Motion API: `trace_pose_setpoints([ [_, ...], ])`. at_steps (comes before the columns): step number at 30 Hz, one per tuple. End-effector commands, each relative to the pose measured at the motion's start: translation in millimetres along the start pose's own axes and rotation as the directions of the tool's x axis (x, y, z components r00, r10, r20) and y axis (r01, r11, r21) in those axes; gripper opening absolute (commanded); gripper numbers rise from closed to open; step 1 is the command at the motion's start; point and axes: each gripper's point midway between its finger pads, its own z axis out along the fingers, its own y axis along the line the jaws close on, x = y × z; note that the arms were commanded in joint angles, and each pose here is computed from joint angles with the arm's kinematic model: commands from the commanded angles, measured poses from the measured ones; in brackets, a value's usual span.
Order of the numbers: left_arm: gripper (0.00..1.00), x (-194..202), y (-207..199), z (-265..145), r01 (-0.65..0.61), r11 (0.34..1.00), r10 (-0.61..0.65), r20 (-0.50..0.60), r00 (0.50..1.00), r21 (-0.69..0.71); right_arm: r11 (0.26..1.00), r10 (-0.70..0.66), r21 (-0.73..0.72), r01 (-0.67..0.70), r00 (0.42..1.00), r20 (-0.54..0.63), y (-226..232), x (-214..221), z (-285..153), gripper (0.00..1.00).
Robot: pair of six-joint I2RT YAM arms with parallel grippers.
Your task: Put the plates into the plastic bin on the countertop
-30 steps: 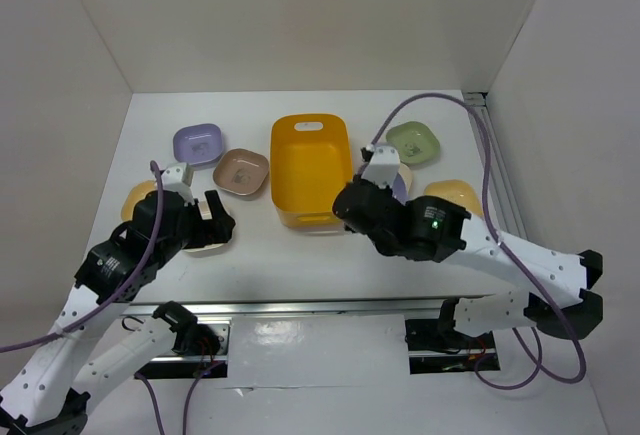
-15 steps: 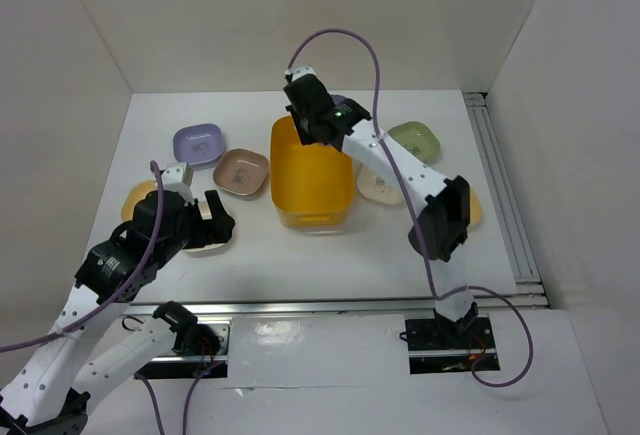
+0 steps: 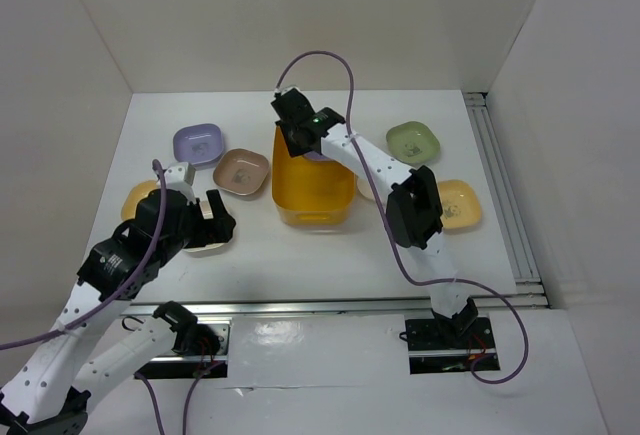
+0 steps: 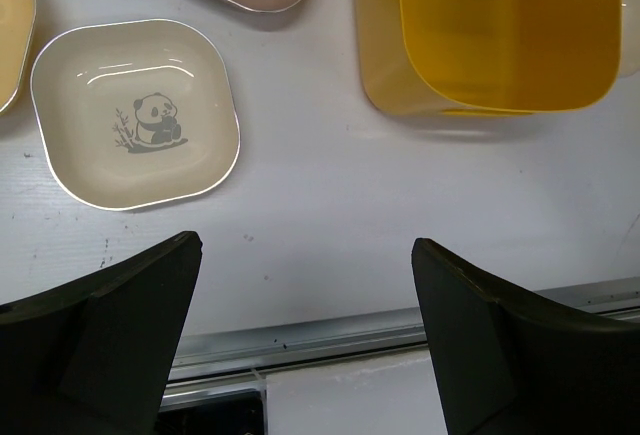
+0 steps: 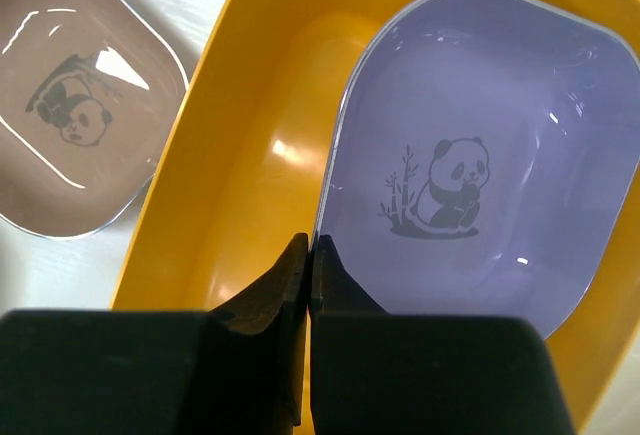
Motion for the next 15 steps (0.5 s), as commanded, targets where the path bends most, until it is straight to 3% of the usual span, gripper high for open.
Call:
trace_pose_setpoints([
  [1,1.00,-4.7,-2.3,0.4,0.012,1.000,-0.012,0.022,1.000,0.006,0.998,0.064,-0.031,-0.062,0.996,0.069,8.1,-17.8,-4.6,0.00],
  [10,1.00,-5.6,-2.3,-1.5,0.014,1.000,-0.015,0.030,0.999,0.011,0.998,0.063,0.001,-0.063,0.996,0.061,14.0,-12.8,1.0,0.09],
  [12,1.00,-5.6,-2.3,-1.5,0.014,1.000,-0.015,0.030,0.999,0.011,0.997,0.074,0.000,-0.074,0.995,0.061,14.5,-12.8,1.0,0.19],
  [13,1.00,-5.6,-2.3,-1.5,0.014,1.000,-0.015,0.030,0.999,0.011,0.997,0.070,0.003,-0.071,0.995,0.072,17.0,-15.7,-4.2,0.30],
  [14,1.00,-5.6,-2.3,-1.5,0.014,1.000,-0.015,0.030,0.999,0.011,0.997,0.070,0.003,-0.071,0.995,0.072,17.0,-15.7,-4.2,0.30],
  [15,1.00,-5.6,-2.3,-1.5,0.014,1.000,-0.015,0.030,0.999,0.011,0.998,0.066,0.001,-0.067,0.994,0.083,20.9,-18.2,-9.7,0.40],
])
